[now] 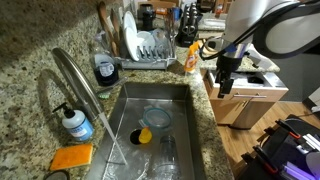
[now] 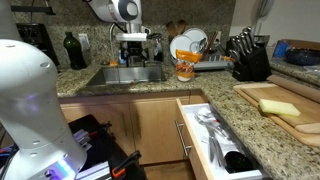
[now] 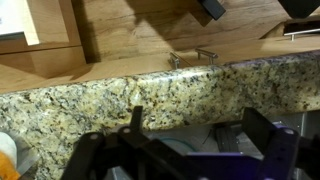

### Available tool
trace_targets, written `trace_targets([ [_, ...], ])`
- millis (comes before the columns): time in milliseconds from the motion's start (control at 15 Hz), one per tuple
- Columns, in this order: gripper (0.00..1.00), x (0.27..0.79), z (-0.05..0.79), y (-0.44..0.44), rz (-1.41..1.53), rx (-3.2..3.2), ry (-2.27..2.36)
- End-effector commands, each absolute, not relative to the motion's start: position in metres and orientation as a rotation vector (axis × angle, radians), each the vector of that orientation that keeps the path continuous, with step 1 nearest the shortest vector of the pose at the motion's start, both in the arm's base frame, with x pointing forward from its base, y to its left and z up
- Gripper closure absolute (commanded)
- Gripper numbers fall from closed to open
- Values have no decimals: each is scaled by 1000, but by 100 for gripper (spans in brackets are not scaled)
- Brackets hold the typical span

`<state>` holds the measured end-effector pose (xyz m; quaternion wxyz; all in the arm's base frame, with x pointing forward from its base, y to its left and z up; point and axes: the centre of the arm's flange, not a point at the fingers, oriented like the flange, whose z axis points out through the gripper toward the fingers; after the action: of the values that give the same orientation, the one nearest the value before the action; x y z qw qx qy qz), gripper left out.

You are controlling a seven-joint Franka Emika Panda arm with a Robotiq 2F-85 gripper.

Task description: Close the tap

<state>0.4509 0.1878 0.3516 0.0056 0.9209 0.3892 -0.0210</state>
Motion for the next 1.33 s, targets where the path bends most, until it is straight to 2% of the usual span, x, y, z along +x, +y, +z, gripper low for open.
trace_targets([
  [0,0,495,327,232,-64,2748,1402],
  [267,0,529,314,301,86,2595,1687],
  [533,0,552,316,335,324,2618,1749],
  [667,0,538,319,331,285,2622,1708],
  [933,0,550,311,328,289,2643,1719],
  [1267,0,607,301,388,598,2588,1780],
])
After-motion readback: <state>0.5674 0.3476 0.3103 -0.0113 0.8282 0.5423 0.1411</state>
